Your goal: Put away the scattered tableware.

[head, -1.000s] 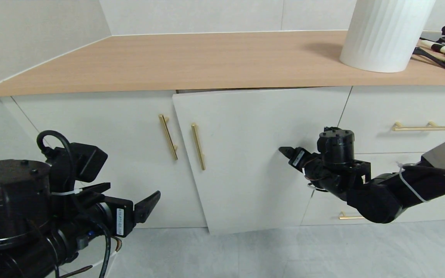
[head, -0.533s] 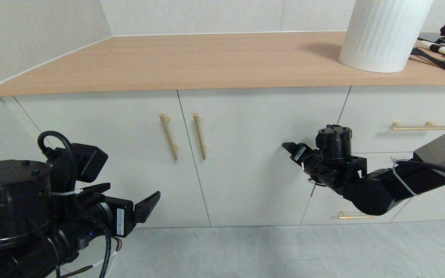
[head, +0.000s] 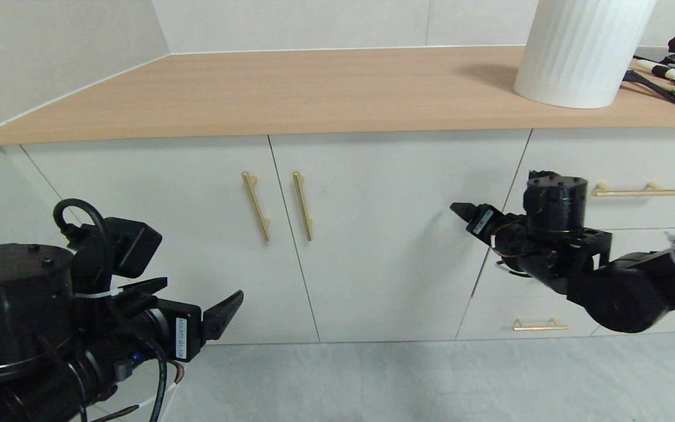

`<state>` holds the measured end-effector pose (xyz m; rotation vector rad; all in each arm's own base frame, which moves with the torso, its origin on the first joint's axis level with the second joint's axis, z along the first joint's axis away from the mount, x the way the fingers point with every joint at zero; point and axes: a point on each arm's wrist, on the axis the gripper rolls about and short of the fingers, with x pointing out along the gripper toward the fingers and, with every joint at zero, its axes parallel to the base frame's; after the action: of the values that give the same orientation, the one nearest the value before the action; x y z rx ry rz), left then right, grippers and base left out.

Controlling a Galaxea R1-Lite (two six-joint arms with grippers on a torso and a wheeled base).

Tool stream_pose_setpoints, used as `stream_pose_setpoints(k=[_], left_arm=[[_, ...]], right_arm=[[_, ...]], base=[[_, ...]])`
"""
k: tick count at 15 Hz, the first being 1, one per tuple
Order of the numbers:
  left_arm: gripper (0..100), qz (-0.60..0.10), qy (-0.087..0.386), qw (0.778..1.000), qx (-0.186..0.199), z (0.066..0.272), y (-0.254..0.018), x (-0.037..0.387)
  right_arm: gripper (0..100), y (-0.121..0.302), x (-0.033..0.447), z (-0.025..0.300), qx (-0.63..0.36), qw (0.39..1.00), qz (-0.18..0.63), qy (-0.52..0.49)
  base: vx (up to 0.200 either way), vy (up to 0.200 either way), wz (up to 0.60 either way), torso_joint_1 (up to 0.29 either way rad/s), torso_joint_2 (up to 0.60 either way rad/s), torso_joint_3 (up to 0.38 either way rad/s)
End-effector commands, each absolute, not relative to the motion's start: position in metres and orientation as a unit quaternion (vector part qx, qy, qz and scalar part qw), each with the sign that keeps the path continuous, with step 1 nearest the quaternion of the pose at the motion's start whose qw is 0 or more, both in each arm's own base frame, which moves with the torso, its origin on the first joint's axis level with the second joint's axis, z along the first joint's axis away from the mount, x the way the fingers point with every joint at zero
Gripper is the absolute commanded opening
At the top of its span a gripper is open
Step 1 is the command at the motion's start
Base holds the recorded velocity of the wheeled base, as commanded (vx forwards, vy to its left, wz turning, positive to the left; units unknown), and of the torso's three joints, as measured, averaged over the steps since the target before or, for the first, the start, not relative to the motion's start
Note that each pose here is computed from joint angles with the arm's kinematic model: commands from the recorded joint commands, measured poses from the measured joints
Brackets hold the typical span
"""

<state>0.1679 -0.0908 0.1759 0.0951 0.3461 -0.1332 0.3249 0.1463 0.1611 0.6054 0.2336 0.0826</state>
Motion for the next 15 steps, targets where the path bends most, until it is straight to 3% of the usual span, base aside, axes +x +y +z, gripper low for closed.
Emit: stream_pose_setpoints(k=[1, 6, 8, 11, 13, 15], left_arm=[[100, -0.062, 0.16, 0.984, 0.042, 0.182, -0.086, 0.164], [100, -0.021, 0.161, 0.984, 0.071, 0.174, -0.075, 0.152], [100, -0.011, 0.137, 0.988, 0.075, 0.175, -0.061, 0.129], [100, 0.015, 0.092, 0.994, 0.053, 0.168, -0.032, 0.088], [100, 0.047, 0.048, 0.997, 0.038, 0.167, -0.015, 0.064], [100, 0.096, 0.032, 0.992, 0.081, 0.159, 0.002, 0.029]], right_arm=[[100, 0.113, 0.247, 0.204, 0.219, 0.971, 0.073, 0.066], [100, 0.032, 0.095, 0.216, 0.167, 0.985, 0.033, -0.041], [100, 0.003, 0.039, 0.21, 0.108, 0.992, -0.027, -0.063], [100, -0.014, -0.03, 0.202, 0.088, 0.991, -0.059, -0.087], [100, -0.019, -0.057, 0.192, 0.067, 0.991, -0.068, -0.096], [100, -0.014, -0.065, 0.184, 0.057, 0.987, -0.122, -0.092]], base=[[0.0, 0.0, 0.0, 0.0, 0.0, 0.0], [0.0, 0.0, 0.0, 0.0, 0.0, 0.0], [0.0, 0.0, 0.0, 0.0, 0.0, 0.0], [0.0, 0.0, 0.0, 0.0, 0.0, 0.0], [0.0, 0.0, 0.0, 0.0, 0.0, 0.0], [0.0, 0.0, 0.0, 0.0, 0.0, 0.0]])
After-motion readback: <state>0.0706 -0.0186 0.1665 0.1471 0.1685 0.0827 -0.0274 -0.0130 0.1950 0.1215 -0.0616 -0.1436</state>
